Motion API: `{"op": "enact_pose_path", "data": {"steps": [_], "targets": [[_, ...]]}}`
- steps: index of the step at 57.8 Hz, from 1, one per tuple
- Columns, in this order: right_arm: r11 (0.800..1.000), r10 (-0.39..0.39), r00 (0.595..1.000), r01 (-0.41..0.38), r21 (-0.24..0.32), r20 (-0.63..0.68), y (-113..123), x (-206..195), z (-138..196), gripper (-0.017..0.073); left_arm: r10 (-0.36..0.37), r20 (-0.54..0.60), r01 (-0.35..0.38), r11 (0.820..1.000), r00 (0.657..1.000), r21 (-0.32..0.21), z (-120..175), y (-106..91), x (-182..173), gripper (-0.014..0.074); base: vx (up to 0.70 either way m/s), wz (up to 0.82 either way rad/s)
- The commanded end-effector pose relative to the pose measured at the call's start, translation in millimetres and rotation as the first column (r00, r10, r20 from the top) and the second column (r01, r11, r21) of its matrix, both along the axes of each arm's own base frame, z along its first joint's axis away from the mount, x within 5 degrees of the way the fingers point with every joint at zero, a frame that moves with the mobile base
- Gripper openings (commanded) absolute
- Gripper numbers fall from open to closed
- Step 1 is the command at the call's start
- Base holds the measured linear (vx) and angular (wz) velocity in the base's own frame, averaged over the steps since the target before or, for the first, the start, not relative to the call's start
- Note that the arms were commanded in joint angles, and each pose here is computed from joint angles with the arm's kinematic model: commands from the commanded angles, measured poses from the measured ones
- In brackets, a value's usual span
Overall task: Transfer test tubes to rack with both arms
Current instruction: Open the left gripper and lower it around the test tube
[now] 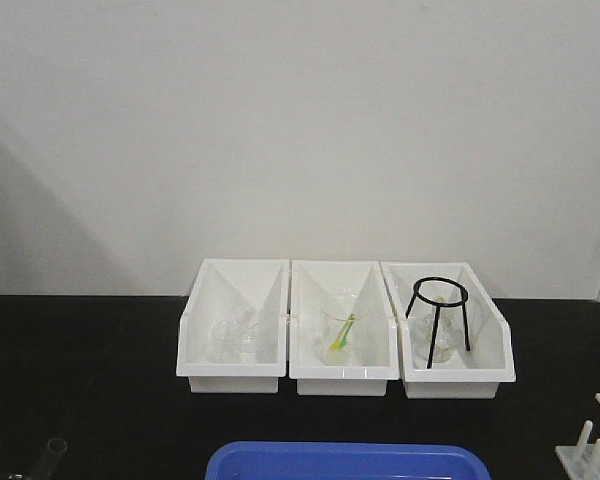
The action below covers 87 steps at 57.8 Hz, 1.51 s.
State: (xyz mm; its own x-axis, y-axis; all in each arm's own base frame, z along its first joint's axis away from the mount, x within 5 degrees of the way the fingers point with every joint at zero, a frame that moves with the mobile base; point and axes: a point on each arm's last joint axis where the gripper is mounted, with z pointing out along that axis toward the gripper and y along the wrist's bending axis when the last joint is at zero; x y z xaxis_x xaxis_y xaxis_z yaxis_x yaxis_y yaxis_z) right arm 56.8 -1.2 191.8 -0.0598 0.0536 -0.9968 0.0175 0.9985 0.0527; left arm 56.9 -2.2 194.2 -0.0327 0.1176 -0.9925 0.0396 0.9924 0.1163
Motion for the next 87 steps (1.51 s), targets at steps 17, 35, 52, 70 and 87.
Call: {"op": "enact_pose_path", "data": {"steps": [17,35,52,70,87], "targets": [[1.0,0.012,0.992,-0.01,-0.019,0.129,1,0,9,-0.0007,0.018,0.2,-0.012,1.0,0.98,-0.029,11,1.4,-1,-0.0001,0.0,0.0],[1.0,0.013,0.991,-0.01,-0.02,0.13,1,0,9,-0.0007,0.027,0.241,0.023,0.979,0.97,-0.204,15,1.8,-2,-0.0001,0.0,0.0],[1.0,0.013,0.991,-0.01,-0.02,0.132,1,0,9,-0.0007,0.03,0.237,0.042,0.955,0.971,-0.293,15,1.8,-2,-0.0001,0.0,0.0],[1.0,0.014,0.989,-0.011,-0.022,0.148,1,0,11,-0.0007,0.036,0.315,0.061,0.954,0.948,-0.293,23,2.3,-4,-0.0001,0.0,0.0],[0.998,0.032,0.893,-0.008,-0.057,0.449,3,-16,80,-0.0007,0.038,0.494,0.122,0.95,0.869,-0.287,80,2.9,-20,-0.0001,0.0,0.0]]}}
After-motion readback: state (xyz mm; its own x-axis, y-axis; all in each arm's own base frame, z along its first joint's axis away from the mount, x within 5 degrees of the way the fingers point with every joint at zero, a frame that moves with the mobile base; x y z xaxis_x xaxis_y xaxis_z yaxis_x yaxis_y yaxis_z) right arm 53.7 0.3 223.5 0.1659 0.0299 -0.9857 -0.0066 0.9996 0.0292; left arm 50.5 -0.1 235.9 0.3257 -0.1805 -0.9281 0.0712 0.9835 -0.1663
